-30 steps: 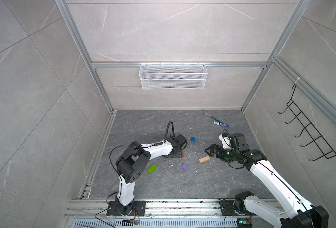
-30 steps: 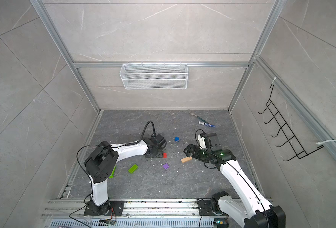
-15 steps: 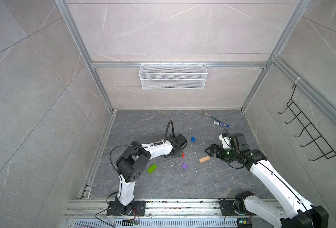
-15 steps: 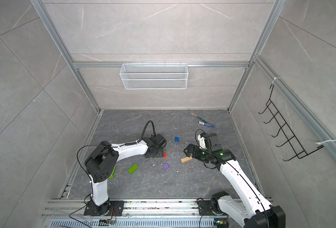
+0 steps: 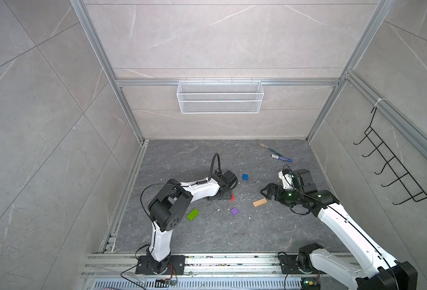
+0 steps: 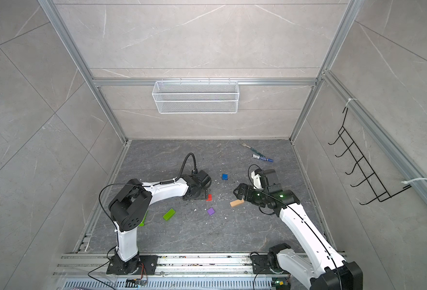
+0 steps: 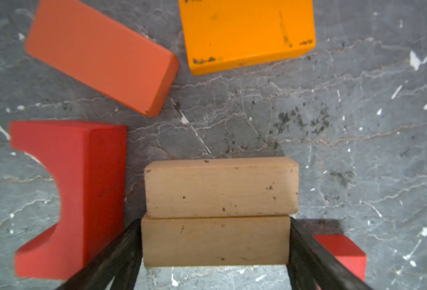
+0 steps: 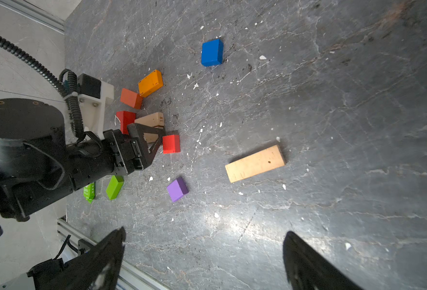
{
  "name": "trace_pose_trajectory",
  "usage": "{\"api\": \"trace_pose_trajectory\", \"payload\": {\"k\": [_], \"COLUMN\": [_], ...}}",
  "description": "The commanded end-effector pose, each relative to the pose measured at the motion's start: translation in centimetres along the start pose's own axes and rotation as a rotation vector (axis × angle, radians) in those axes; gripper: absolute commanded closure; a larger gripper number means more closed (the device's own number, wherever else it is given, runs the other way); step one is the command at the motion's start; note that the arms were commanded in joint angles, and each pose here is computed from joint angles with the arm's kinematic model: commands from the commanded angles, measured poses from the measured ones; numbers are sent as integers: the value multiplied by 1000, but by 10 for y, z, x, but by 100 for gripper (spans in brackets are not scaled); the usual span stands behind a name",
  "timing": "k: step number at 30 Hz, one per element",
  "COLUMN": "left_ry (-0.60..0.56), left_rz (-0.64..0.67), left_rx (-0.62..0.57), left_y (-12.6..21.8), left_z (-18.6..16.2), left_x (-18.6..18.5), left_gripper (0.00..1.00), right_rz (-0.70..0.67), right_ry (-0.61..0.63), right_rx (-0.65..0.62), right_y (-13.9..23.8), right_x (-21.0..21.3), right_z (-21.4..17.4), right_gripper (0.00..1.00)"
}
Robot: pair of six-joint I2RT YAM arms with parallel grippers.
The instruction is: Build the wood block tower
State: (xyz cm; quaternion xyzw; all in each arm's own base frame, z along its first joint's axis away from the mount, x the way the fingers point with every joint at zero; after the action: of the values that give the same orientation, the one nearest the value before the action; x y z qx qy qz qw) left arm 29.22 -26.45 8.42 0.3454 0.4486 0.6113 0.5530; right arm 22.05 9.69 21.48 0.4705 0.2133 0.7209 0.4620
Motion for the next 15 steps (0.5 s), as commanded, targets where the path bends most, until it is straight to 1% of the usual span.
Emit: {"api": "trace_pose_trajectory", "payload": {"k": [1, 6, 15], "left_ry": [-5, -25, -34], "left_rz": [95, 76, 60], "left_rx": [58, 60, 58], "left_y": [-18, -16, -18], "left_z": [-12, -11, -10], "left_x": [17, 13, 5], "left_gripper": [9, 5, 6], "right_rz": [11, 13, 16], "right_ry": [18, 18, 19], "right_rx": [14, 13, 11], "right_y": [-3, -3, -2], "right_x": [0, 1, 2], "right_z": [-4, -4, -3], "right_gripper": [1, 1, 1]}}
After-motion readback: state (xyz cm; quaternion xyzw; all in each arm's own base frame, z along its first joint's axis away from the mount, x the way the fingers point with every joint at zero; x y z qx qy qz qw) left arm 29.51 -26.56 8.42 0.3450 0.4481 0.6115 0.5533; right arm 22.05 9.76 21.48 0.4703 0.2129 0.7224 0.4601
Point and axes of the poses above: each gripper's point midway between its finger pads, its own y axis back along the fingers, its own x axis along the line the jaws close on, z = x × y, the point moved 7 cm from there along y, back along the fingers, and after that the axes turned 8 degrees about y, right-handed, at the moved point
